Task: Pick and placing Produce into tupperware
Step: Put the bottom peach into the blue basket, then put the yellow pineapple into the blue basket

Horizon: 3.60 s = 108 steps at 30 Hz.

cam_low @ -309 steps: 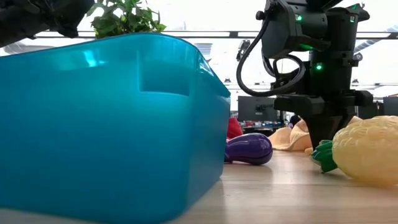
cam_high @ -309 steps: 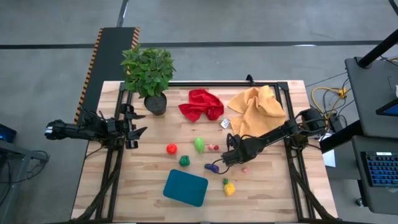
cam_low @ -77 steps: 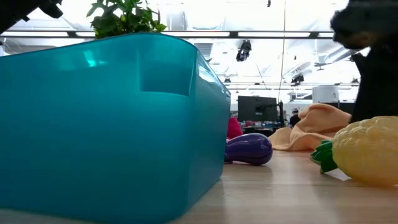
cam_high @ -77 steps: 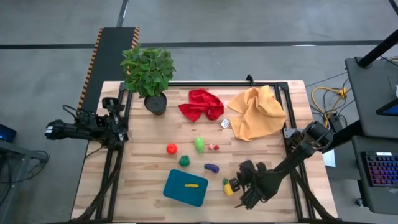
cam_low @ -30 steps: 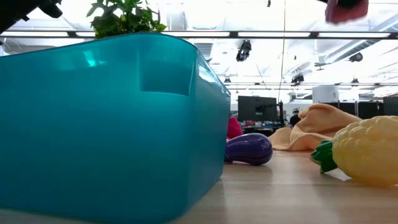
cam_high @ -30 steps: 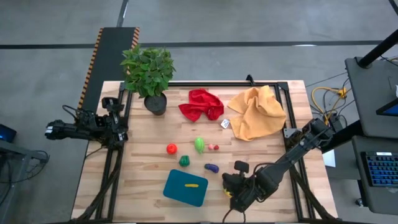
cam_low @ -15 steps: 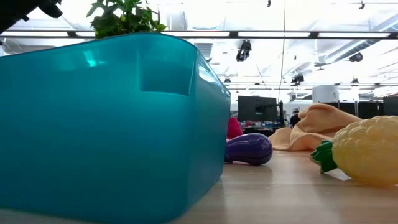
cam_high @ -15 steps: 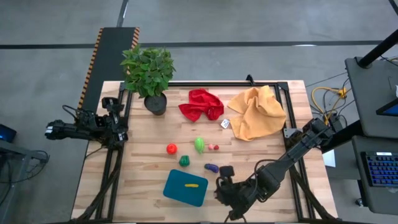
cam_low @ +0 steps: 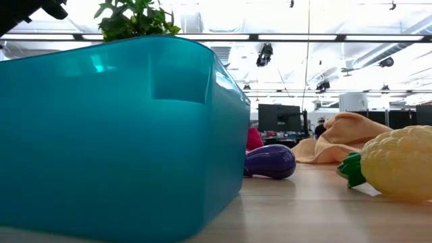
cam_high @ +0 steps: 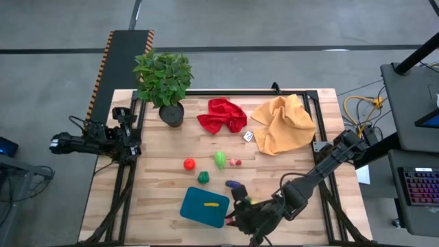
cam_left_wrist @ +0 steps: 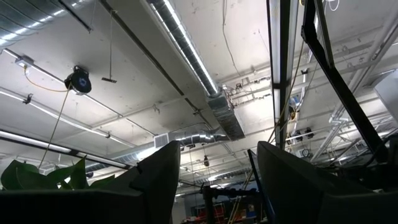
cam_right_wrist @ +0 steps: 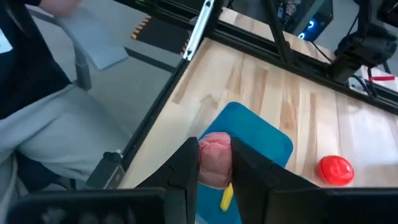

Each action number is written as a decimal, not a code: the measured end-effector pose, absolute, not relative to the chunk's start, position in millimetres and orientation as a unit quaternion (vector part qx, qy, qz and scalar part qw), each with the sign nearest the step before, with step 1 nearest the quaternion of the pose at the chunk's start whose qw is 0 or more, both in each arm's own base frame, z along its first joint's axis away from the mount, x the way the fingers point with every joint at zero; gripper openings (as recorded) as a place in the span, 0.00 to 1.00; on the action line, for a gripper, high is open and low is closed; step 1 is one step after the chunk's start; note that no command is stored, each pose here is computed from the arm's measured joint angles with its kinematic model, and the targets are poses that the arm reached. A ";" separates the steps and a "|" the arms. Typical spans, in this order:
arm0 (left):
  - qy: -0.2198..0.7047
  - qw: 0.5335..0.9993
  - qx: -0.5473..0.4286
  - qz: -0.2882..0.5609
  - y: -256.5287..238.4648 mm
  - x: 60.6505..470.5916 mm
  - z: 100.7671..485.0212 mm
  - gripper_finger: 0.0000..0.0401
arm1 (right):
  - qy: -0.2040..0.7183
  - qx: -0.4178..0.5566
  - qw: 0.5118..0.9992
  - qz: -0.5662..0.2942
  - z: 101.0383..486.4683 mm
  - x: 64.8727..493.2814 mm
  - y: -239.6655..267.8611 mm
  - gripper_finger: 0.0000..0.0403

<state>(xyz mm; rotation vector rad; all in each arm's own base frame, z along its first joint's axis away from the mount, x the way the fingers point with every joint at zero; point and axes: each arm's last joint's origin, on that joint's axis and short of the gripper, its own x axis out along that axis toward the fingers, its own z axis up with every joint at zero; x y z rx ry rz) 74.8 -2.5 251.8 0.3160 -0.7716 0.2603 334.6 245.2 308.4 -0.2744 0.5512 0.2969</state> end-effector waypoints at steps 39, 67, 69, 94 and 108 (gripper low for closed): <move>-0.374 0.906 0.153 0.126 -2.5 74.7 251.9 0.50 | 0.359 -0.047 0.932 0.017 236.9 386.1 216.2 0.17; -0.375 0.905 0.153 0.126 -2.5 74.4 252.0 0.50 | 0.433 0.003 0.901 -0.026 197.0 382.8 209.1 0.17; -0.375 0.905 0.153 0.126 -2.5 74.4 252.0 0.50 | 0.436 0.005 0.900 -0.028 195.0 381.9 208.6 0.17; -0.375 0.905 0.153 0.127 -2.5 74.4 252.1 0.50 | 0.437 0.047 0.897 -0.045 194.2 384.8 203.1 0.34; -0.375 0.905 0.153 0.127 -2.5 74.4 252.0 0.50 | 0.441 0.064 0.893 -0.060 197.2 386.3 199.4 0.53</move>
